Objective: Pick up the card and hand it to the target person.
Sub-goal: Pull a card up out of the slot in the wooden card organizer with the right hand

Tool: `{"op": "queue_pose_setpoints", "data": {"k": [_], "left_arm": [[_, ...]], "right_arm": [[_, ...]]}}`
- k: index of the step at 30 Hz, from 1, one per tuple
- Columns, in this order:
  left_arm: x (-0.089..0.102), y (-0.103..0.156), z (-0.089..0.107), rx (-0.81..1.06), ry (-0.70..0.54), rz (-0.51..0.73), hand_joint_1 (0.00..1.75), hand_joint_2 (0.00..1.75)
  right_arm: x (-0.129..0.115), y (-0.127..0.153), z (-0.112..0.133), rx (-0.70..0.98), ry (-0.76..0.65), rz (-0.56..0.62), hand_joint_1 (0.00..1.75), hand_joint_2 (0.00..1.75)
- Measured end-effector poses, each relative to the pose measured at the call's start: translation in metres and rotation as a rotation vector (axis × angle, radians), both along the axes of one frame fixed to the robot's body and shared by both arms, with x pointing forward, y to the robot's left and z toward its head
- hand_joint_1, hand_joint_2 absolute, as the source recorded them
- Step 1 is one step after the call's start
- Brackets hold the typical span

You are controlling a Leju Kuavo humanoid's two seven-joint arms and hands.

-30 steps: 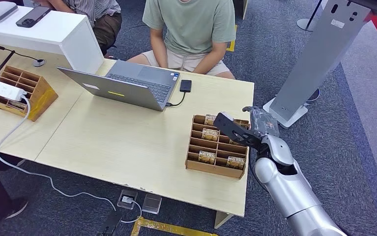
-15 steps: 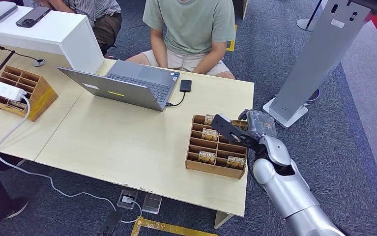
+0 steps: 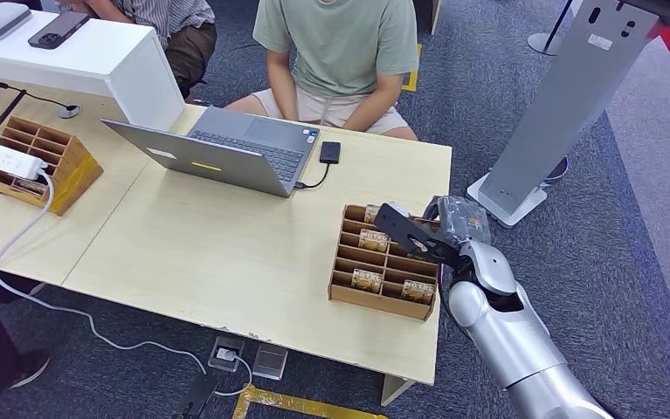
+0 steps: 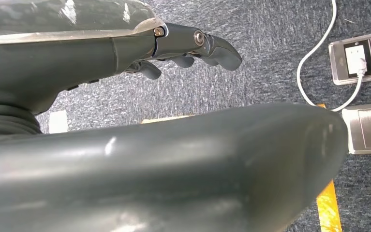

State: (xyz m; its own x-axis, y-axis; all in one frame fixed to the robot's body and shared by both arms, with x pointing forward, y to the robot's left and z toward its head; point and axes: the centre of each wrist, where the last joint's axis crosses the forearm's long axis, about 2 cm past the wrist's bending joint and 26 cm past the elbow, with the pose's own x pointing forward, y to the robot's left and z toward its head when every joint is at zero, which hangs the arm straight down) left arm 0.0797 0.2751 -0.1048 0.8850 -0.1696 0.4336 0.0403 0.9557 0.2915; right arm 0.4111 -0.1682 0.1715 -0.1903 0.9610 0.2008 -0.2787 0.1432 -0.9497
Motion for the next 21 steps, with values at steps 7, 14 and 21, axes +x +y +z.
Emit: {"op": "queue_pose_setpoints", "data": {"k": [7,14,21], "left_arm": [[0.000,0.000,0.000,0.000,0.000,0.004,0.00,0.00],[0.000,0.000,0.000,0.001,-0.002,0.010,0.00,0.00],[0.000,0.001,0.000,0.002,-0.004,0.018,0.00,0.00]], "right_arm": [[0.001,0.002,0.000,-0.004,0.001,0.007,1.26,1.75],[0.001,0.003,0.007,0.010,-0.035,0.024,1.32,1.75],[-0.001,0.004,0.027,0.045,-0.115,0.040,1.32,1.75]]}}
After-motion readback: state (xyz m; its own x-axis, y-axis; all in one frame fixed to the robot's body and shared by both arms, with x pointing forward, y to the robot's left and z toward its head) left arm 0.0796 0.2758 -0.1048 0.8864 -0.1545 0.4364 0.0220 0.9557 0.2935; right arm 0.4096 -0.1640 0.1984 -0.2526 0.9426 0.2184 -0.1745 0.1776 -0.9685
